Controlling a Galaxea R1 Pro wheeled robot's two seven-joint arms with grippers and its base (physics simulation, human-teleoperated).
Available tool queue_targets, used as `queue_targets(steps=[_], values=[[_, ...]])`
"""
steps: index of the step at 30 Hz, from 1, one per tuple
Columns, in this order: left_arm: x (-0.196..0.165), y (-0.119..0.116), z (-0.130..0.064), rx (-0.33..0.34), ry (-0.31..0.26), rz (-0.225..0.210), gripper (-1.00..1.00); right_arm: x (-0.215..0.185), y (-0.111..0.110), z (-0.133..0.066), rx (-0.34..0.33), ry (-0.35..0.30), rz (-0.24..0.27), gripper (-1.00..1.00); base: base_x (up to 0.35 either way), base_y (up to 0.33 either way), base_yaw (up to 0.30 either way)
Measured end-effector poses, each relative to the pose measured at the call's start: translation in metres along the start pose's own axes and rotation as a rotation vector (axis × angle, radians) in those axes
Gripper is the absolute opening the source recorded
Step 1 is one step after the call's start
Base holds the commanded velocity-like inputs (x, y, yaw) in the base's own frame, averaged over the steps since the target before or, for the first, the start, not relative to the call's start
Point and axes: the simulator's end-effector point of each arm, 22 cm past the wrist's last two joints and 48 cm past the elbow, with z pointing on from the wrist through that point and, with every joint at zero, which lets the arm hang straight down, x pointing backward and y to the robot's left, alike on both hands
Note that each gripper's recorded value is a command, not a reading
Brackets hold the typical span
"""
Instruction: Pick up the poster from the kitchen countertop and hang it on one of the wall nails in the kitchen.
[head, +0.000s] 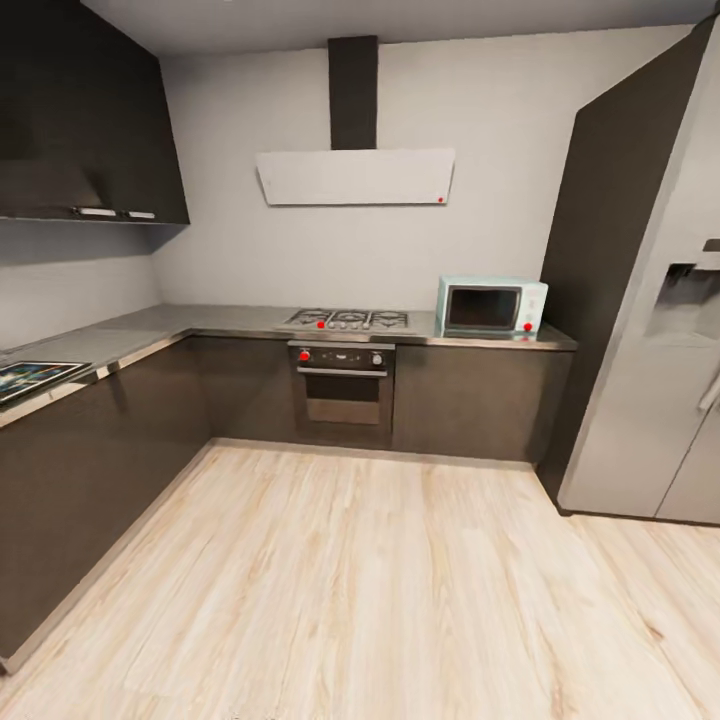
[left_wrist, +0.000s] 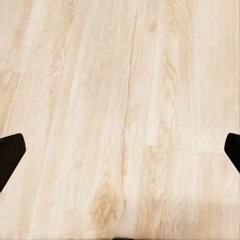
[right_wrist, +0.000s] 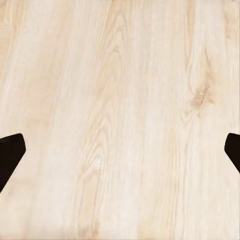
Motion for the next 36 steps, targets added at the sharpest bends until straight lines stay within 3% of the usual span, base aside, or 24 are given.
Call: queue_targets(steps=[36], values=[[0.0007, -0.0003, 0.0000, 0.000, 0.002, 0.000, 1.00, 0.0029, 0.0009, -0.0005, -0.003, 0.007, -0.005, 1.00, 0.000, 0.000, 0.280]])
